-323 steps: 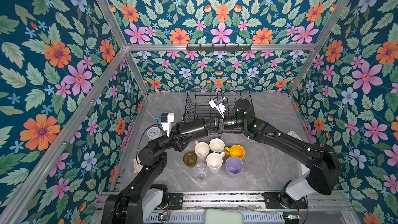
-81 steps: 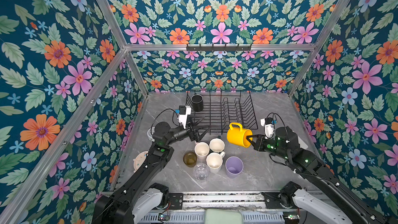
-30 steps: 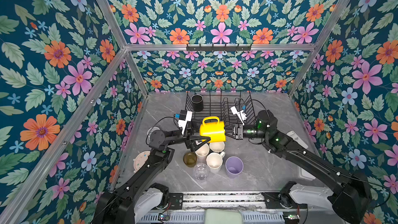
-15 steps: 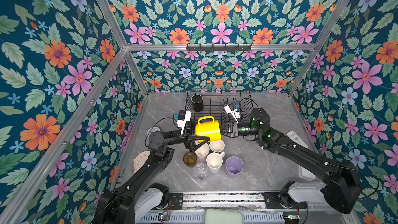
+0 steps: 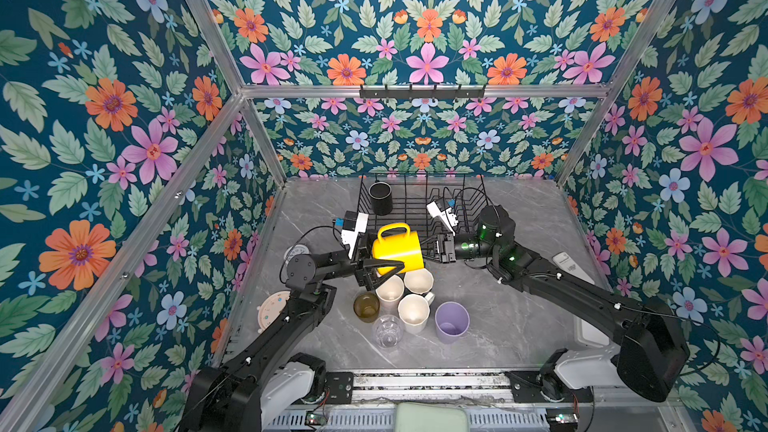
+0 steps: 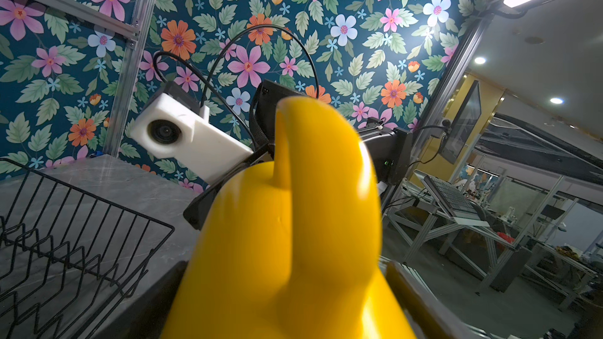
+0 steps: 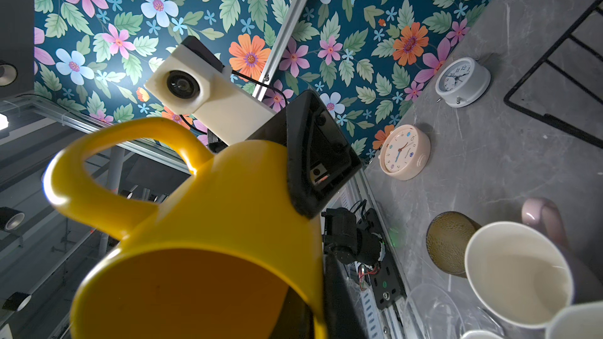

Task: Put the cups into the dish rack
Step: 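Hand the yellow mug from the right gripper to the left gripper, then place the yellow mug upright in the dish rack with the left gripper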

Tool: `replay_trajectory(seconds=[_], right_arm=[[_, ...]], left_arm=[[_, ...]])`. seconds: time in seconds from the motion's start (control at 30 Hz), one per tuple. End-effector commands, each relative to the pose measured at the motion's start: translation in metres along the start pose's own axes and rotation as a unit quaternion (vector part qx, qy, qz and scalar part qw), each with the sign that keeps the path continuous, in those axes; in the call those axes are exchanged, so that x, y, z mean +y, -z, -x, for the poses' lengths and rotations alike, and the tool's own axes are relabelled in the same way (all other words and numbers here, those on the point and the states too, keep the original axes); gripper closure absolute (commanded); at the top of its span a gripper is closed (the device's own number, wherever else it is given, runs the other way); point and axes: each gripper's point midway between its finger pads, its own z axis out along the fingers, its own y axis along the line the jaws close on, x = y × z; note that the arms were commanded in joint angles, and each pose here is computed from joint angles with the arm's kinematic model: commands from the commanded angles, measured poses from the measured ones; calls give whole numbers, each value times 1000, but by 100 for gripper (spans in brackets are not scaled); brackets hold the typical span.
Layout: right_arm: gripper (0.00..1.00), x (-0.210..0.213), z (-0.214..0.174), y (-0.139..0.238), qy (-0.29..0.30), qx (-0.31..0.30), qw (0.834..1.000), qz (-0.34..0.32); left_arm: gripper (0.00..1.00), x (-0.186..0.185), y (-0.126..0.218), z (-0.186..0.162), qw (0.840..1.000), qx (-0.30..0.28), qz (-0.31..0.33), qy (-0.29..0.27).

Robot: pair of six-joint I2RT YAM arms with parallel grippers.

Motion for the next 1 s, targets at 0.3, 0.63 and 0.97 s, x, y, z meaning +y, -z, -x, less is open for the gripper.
replay_trajectory(seconds=[0.3, 0.63, 0.97], right_arm=[[100, 7, 17, 0, 14, -36, 999, 1], [98, 1, 17, 5, 11, -52, 998, -24], [76, 1, 16, 16, 19, -69, 996, -54]], left_arm=[[17, -19, -1, 1, 999, 13, -38, -32], [62, -18, -2, 2, 999, 15, -38, -30], [100, -20, -3, 9, 999, 16, -27, -45]])
